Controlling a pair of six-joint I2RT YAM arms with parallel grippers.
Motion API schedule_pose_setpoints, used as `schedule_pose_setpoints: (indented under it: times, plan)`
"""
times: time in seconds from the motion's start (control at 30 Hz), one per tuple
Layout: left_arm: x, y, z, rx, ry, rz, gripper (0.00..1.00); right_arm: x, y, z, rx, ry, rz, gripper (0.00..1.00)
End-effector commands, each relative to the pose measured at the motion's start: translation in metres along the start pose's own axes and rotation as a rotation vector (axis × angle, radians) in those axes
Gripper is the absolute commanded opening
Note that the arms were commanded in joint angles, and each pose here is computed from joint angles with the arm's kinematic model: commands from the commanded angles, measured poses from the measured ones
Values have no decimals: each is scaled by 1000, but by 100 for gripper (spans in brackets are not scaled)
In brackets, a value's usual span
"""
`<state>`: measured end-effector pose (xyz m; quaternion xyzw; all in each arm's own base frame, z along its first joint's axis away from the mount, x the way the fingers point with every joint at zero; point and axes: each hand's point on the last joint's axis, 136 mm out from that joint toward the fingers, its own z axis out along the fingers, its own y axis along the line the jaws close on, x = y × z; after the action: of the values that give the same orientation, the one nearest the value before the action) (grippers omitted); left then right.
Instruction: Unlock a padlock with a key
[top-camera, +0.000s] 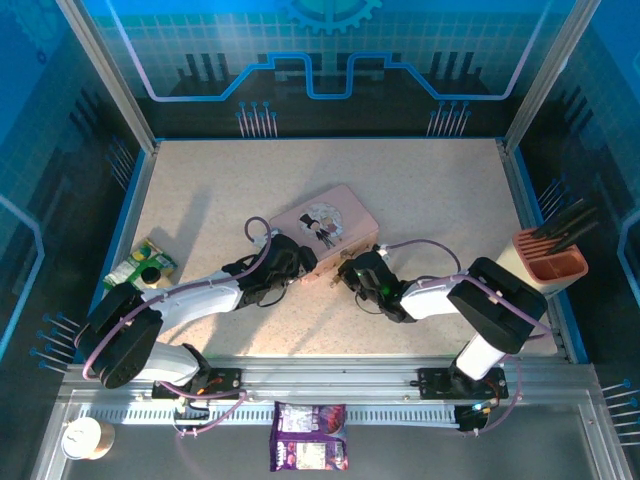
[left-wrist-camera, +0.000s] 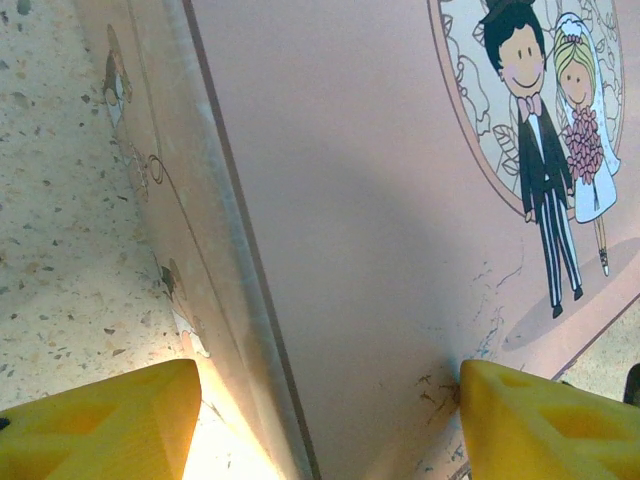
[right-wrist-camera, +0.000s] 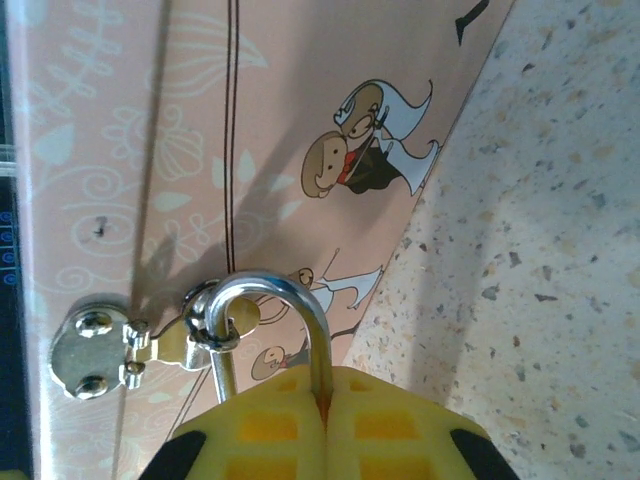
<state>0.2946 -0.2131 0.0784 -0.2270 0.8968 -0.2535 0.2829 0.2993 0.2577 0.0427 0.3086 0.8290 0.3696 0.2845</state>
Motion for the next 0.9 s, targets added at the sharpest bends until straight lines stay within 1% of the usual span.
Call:
schedule_pose_setpoints:
  times: [0.0, 0.3, 0.4, 0.57, 0.87]
  plan:
    - [22, 38, 4, -149, 80, 38, 68, -32, 1, -7, -16, -117, 69, 0]
    - [23, 36, 7, -148, 89, 42, 68, -37, -7, -7, -6, -121, 159, 0]
    - [23, 34, 8, -143, 91, 45, 68, -42, -4, -5, -49, -131, 218, 0]
    - [23, 35, 10, -148, 94, 43, 68, -47, -1, -4, -35, -136, 223, 0]
    - [21, 38, 9, -153, 86, 42, 68, -62, -13, -14, -5, -171, 198, 0]
